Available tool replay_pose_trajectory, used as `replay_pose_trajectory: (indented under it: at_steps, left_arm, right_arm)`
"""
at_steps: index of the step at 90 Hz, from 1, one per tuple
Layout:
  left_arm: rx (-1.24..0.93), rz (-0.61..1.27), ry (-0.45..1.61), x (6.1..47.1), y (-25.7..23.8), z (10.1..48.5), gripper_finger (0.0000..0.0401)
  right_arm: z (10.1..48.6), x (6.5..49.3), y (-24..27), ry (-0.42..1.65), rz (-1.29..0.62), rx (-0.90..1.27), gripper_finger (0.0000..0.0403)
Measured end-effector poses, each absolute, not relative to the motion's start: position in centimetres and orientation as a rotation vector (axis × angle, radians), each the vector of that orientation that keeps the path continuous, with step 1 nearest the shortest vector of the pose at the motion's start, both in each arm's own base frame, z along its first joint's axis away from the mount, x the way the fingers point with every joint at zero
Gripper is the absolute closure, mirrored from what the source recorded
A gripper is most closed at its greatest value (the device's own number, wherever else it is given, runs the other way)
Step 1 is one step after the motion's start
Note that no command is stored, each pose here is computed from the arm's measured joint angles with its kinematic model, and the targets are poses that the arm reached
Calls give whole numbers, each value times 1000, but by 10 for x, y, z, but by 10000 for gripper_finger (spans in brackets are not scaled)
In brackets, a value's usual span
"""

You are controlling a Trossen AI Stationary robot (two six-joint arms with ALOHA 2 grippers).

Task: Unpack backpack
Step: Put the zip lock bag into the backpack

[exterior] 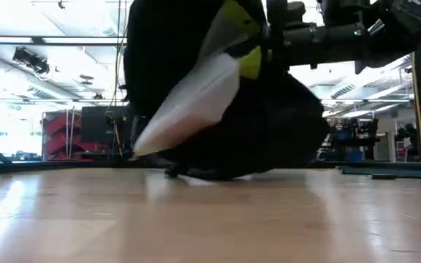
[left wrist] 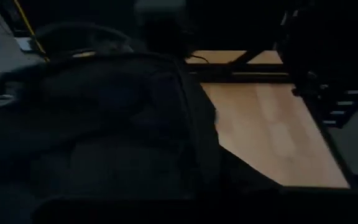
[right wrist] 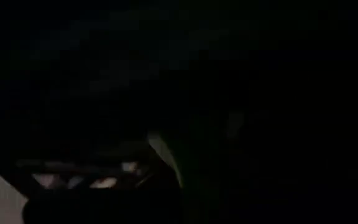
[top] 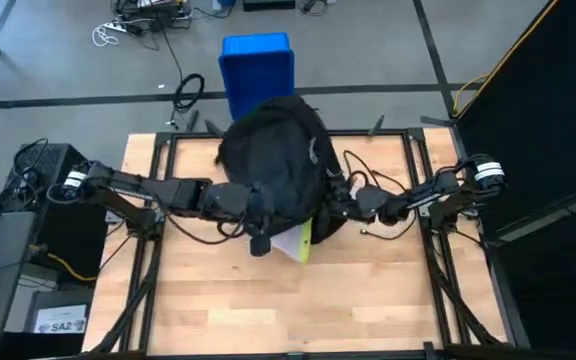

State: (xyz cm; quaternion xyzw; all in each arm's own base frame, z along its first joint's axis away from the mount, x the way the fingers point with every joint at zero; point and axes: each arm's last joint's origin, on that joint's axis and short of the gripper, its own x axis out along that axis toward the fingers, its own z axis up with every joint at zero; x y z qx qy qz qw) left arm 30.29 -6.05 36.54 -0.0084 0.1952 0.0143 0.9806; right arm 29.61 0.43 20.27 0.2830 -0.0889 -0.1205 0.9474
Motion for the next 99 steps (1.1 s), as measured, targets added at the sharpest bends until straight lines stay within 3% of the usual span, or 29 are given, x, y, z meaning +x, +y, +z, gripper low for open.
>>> replay_pose_trajectory:
  at_steps: [39, 63, 82, 99]
  left_arm:
    - [-80, -114, 291, 299, -79, 394, 401]
    - [-158, -268, 219, 290, -98, 422, 401]
    - [-199, -414, 130, 278, -130, 433, 401]
    - [-185, -412, 158, 277, -142, 427, 401]
  right_arm:
    - [231, 287, 23, -454, -142, 538, 396]
    - [250, 289, 64, -490, -12, 524, 396]
    - [286, 290, 111, -557, 108, 420, 397]
    - [298, 306, 124, -397, -81, 216, 397]
